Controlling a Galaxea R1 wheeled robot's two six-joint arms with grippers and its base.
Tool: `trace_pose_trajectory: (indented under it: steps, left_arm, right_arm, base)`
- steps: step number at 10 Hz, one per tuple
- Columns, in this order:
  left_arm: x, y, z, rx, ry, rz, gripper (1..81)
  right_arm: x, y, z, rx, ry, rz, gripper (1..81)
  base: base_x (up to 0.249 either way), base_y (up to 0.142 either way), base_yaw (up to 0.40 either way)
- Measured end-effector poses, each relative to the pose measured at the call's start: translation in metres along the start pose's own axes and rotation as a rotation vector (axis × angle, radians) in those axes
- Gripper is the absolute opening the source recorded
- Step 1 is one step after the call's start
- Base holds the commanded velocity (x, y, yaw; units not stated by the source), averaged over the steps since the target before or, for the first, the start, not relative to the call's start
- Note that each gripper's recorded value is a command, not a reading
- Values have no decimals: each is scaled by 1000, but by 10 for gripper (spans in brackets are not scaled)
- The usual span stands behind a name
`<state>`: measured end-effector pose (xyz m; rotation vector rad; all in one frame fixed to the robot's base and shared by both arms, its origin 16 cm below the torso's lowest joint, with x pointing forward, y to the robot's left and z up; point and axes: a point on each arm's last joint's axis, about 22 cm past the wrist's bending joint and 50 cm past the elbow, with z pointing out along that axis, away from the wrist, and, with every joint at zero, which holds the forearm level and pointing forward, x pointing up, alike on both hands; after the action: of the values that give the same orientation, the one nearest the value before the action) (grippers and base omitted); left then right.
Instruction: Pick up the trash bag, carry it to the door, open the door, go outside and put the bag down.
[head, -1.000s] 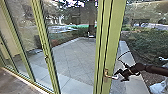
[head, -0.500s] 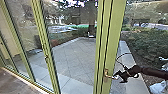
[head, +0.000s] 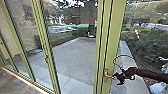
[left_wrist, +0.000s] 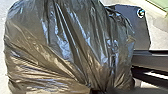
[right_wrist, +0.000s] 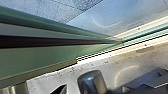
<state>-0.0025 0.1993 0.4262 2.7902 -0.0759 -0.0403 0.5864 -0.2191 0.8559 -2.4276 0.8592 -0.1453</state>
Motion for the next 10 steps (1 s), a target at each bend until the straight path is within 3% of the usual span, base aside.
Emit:
trace_pose_trajectory:
  steps: [4,10]
  left_arm:
    - [1,3,1,-3,1,0,10]
    - [1,3,1,-3,4,1,10]
  right_arm:
    - [-2,12,15,-23,1,71,811]
    - [-1,28,36,-18,49,74,811]
  base:
    - [0,0,0]
    - [0,0,0]
